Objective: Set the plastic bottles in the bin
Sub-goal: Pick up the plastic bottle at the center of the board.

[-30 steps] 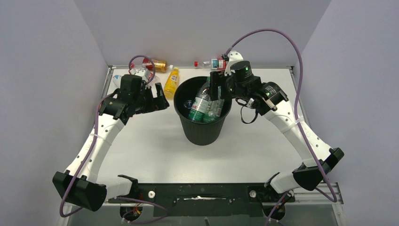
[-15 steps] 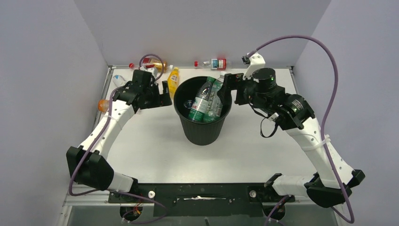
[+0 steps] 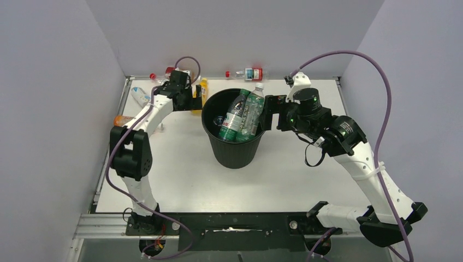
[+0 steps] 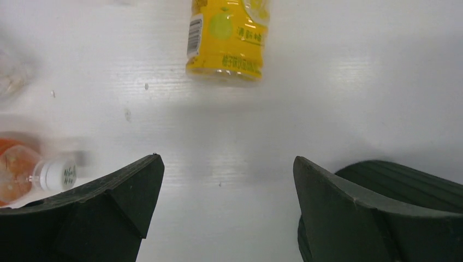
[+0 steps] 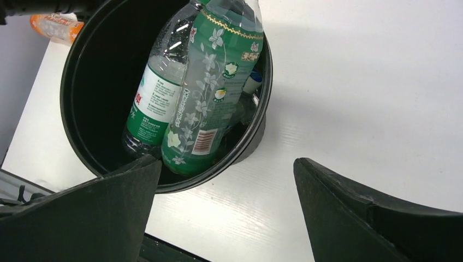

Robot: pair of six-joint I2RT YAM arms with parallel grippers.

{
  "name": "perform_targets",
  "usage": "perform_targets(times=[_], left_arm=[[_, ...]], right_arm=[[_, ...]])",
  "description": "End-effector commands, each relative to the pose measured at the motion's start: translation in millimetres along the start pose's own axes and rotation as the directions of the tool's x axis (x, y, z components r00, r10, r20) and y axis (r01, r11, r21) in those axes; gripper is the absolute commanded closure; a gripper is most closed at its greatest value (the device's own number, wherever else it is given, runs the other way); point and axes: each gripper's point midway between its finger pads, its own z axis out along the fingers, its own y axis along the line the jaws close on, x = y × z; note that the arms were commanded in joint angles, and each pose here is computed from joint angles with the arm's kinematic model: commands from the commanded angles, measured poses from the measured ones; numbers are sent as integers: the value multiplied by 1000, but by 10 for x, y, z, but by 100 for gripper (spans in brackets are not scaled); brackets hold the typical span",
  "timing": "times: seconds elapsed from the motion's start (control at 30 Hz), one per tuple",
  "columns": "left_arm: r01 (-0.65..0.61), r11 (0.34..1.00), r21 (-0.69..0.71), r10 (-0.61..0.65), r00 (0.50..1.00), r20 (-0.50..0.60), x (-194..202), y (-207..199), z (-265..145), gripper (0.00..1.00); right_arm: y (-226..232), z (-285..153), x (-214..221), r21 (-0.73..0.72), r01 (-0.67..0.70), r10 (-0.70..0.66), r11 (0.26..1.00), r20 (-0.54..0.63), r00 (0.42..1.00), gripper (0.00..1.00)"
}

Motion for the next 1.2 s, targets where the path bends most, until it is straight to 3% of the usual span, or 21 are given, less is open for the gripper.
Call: perform_targets(times=[0.0,0.27,0.7,0.8,0.97,1.17], left_arm=[[-29,999,-21,32,992,122,-480,65,251,9],[-50,998,-24,53,989,140,-653,82,813,10],[-68,998,-11,69,992,102,-588,55,1288,10],[-55,998,-13,56,995,85,-513,69,1308,17],[-34,999,-6,34,996,80,-456,67,1212,40],[-1,1000,2,0,994,106,-510,33,867,44]], right_arm=[[-61,-128,-119,15,-29,28,999,55,998,2],[-108,-139,-47,28,-35,34,999,30,999,2],[-222,-100,-8,58,-25,25,998,8,1000,2],[-228,-62,3,53,-29,29,998,6,1000,2],[-214,-13,29,39,-33,33,999,1,999,2],[-238,-19,154,34,-63,64,997,-8,998,2]])
